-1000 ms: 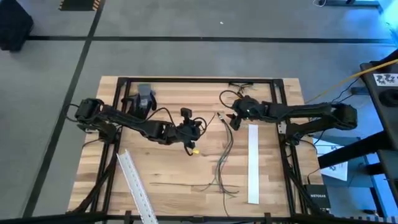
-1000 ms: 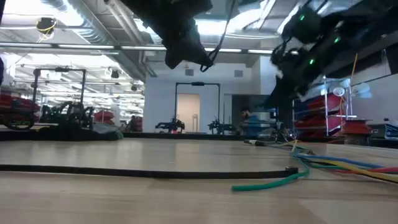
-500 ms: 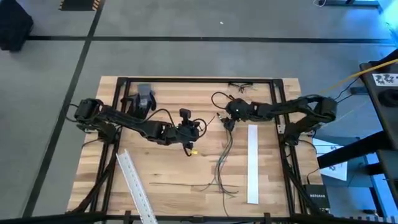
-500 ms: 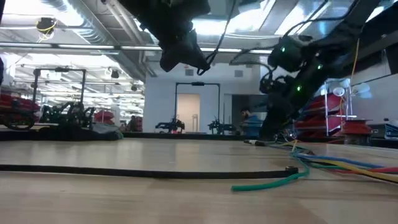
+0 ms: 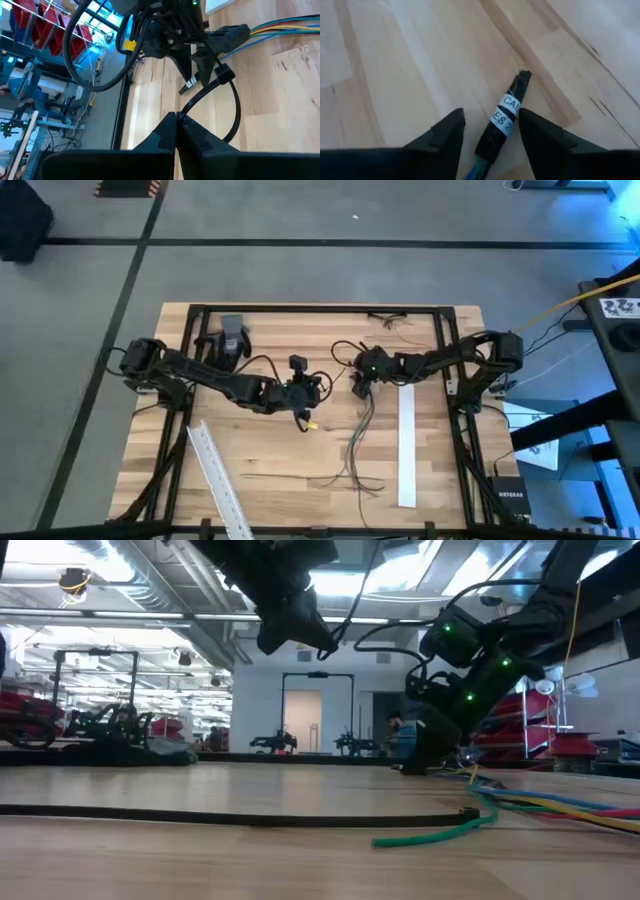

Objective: Ziptie cables
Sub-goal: Wrap the top black zip tie on the colored cables

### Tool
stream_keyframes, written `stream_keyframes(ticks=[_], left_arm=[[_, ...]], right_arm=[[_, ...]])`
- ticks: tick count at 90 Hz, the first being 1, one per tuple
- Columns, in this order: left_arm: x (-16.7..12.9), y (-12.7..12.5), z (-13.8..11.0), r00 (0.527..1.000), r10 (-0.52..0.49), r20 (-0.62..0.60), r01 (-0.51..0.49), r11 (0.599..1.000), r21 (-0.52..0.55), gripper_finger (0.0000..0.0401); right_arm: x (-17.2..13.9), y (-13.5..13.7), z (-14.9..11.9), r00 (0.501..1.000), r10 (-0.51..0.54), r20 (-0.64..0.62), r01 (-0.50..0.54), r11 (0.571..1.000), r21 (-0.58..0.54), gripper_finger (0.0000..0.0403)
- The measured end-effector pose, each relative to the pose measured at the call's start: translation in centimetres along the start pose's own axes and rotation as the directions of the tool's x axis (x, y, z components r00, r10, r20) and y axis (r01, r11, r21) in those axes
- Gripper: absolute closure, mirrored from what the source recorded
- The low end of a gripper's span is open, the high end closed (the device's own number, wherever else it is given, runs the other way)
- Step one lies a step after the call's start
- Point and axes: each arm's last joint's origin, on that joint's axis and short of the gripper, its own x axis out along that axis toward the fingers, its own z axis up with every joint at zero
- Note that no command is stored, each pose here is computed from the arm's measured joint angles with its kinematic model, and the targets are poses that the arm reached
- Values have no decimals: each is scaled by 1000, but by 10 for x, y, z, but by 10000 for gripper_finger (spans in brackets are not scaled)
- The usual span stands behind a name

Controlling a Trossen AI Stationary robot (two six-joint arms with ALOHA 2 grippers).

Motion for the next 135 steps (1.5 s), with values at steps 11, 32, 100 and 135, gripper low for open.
stream_keyframes(ticks=[11, 32, 100, 135], left_arm=[[0, 0, 0, 1000, -2, -4, 2, 1000, -1, 401], [0, 0, 0, 1000, -2, -3, 2, 1000, -3, 401], [-1, -1, 1, 1000, -3, 3, 3, 1000, 3, 401], [-1, -1, 1, 1000, -4, 3, 3, 1000, 4, 401]], right_arm=[[0, 0, 0, 1000, 4, -1, -4, 1000, -3, 283], [1, 0, 0, 1000, 9, 4, -9, 1000, -3, 345], [1, 1, -1, 999, 38, -2, -38, 999, -4, 393], [1, 1, -1, 999, 47, 3, -47, 999, -3, 392]])
